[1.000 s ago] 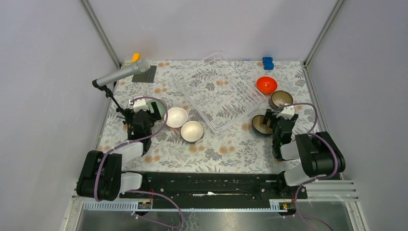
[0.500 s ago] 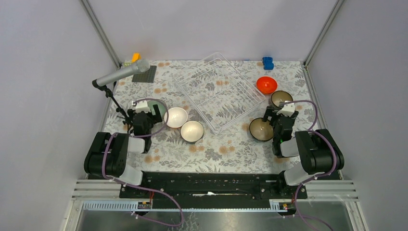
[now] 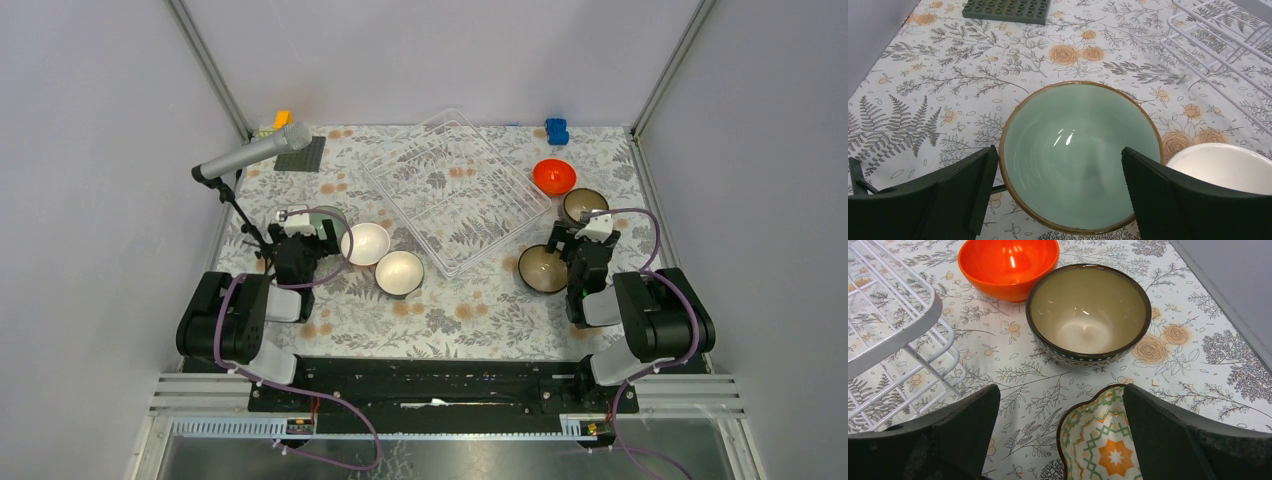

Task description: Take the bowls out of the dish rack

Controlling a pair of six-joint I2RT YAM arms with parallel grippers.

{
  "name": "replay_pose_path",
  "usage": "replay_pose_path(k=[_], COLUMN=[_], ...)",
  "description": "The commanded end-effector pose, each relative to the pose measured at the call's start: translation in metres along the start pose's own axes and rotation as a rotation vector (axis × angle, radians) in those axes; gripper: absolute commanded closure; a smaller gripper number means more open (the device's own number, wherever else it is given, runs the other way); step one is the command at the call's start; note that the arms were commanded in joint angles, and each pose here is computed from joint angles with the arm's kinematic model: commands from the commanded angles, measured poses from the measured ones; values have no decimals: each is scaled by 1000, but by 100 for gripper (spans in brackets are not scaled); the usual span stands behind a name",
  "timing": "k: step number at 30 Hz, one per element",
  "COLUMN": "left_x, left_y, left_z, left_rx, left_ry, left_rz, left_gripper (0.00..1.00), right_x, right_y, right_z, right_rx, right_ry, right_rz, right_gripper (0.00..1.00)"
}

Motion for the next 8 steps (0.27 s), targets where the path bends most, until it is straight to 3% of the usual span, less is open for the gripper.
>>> replay_pose_path(k=[1,8], left_x=[-1,-2], left_y=[2,2], left_z=[-14,-15], left_rx=[-77,-77], left_ry=[-1,1], left_rz=[20,24], left_gripper=[1,1], right_x=[-1,-1], right_y=[5,4], right_z=[-7,-7], right_rx=[-29,-28], right_ry=[1,0], right_rz=[13,13], right_gripper=[0,0])
Point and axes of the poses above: each gripper's point midway between its finger pads, its own y axis out along the fingers, its own x axis along the line the jaws close on, z = x × y, the point moved 5 cm from there along -y, back along the fingers, and after that the axes turned 4 degrees about y, right-handed, at the moved point
